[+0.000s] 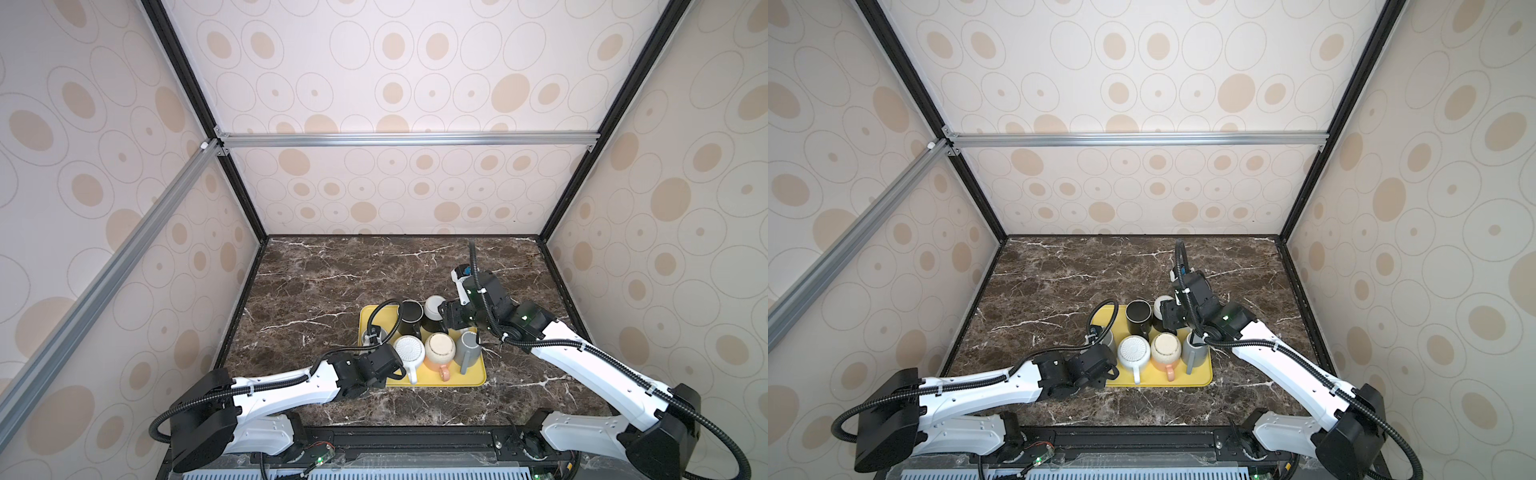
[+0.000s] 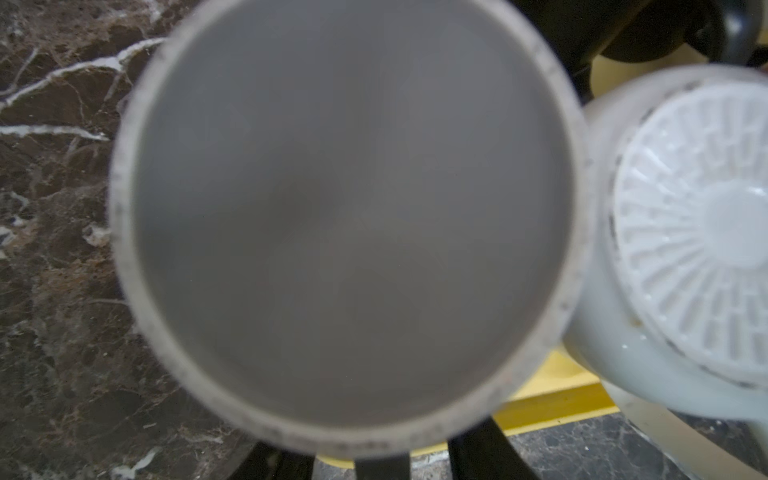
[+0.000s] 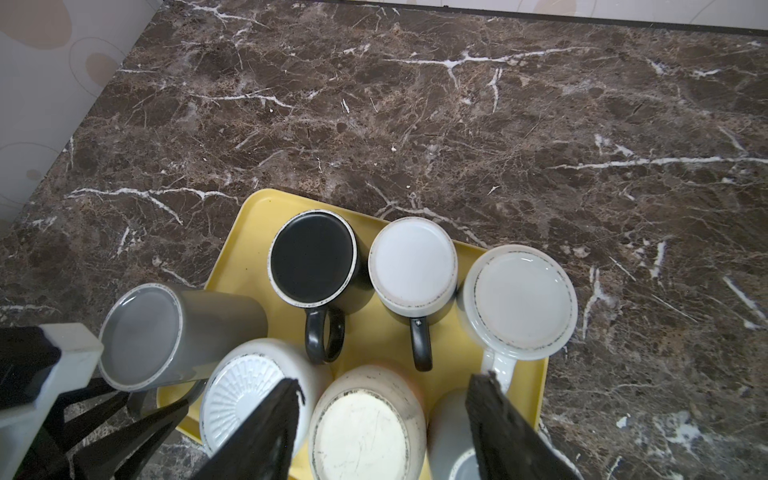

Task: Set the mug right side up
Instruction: 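Close left gripper on the upside-down grey mug nearest the robot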

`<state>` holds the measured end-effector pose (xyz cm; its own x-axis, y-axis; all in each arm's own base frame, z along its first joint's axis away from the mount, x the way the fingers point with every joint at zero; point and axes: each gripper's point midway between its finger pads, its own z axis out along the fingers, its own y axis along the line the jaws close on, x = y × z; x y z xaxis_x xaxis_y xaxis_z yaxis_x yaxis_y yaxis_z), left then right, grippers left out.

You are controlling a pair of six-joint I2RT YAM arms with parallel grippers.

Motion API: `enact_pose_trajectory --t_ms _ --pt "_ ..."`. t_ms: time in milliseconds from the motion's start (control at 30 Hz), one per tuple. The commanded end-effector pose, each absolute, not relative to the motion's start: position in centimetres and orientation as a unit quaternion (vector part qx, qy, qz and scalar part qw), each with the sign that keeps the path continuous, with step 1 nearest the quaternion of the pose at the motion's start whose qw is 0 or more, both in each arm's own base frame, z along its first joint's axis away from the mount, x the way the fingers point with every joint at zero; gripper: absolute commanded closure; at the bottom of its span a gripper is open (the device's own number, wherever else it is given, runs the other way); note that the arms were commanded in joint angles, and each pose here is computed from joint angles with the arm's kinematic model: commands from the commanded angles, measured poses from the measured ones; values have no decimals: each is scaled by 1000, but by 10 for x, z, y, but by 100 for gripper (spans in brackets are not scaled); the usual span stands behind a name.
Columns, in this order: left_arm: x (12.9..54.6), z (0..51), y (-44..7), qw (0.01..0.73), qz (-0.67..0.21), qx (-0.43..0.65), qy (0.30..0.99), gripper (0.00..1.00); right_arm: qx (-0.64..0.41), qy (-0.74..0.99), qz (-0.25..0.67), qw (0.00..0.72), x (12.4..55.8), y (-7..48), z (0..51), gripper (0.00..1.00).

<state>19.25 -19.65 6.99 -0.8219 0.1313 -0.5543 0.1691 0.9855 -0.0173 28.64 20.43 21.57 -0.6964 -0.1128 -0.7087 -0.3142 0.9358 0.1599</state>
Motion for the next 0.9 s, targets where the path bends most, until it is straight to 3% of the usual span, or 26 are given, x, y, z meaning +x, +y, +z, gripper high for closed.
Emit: enact_pose_trajectory --t_ms 0,400,867 --pt "201 83 -196 297 -25 80 951 52 -122 908 129 380 285 202 217 33" --pt "207 78 -193 280 -10 90 956 65 -128 908 119 381 285 200 213 32" --pt "208 72 -189 270 2 97 958 74 -127 907 115 385 284 196 211 32"
